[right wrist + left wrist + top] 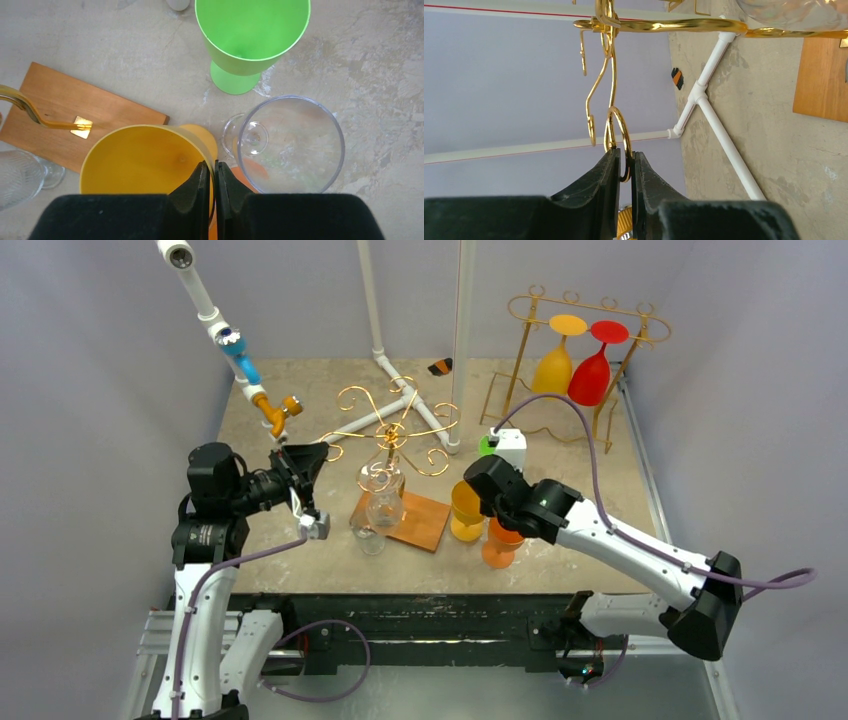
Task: Place the wine glass upside down on the wine glass rack
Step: Pick up the wine glass at the center of the board.
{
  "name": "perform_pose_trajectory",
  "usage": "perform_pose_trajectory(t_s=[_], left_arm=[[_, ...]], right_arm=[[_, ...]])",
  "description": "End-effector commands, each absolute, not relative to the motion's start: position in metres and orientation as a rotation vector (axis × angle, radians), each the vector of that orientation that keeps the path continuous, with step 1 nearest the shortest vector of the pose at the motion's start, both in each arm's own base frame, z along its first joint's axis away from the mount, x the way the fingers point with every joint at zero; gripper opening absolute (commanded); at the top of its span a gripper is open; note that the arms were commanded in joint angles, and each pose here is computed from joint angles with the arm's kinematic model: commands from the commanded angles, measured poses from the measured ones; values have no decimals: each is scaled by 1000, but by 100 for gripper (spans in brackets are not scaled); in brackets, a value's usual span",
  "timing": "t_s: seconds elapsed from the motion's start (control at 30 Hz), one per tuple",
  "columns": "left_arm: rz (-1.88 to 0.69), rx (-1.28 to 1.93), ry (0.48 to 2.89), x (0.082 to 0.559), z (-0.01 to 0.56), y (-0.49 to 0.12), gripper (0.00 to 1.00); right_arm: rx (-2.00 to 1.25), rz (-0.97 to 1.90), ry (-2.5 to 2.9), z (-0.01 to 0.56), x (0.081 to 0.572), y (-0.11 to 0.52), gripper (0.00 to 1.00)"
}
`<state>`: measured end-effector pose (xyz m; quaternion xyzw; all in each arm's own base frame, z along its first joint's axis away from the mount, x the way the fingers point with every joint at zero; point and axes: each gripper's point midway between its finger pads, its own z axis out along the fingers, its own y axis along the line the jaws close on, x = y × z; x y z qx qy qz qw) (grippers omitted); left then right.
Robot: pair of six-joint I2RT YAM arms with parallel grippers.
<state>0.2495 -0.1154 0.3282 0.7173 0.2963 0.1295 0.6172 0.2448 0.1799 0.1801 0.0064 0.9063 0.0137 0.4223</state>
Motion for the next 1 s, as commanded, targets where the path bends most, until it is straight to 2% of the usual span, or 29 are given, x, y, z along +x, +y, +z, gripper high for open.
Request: perform_pose_trajectory(t_s=[0.0, 0.17, 0.27, 0.4, 0.73, 0.97], left_arm=[[205, 1647, 637, 235, 326, -127, 20], [216, 1640, 628, 231, 331, -127, 38], [221, 1640, 634, 229, 333, -127, 57], [234, 1643, 645, 227, 336, -125, 75], [266, 1593, 783, 215, 354, -111, 98], [243, 1430, 981, 191, 372, -96, 100]], right_arm=[[51, 174, 2184, 215, 249, 188, 1], [47, 264, 2171, 225, 248, 199, 1], [45, 274, 2175, 224, 248, 201, 1], [47, 292, 2189, 220, 246, 205, 0], [26, 351, 2152, 256, 228, 187, 0], [-65, 524, 2095, 312, 189, 167, 0]])
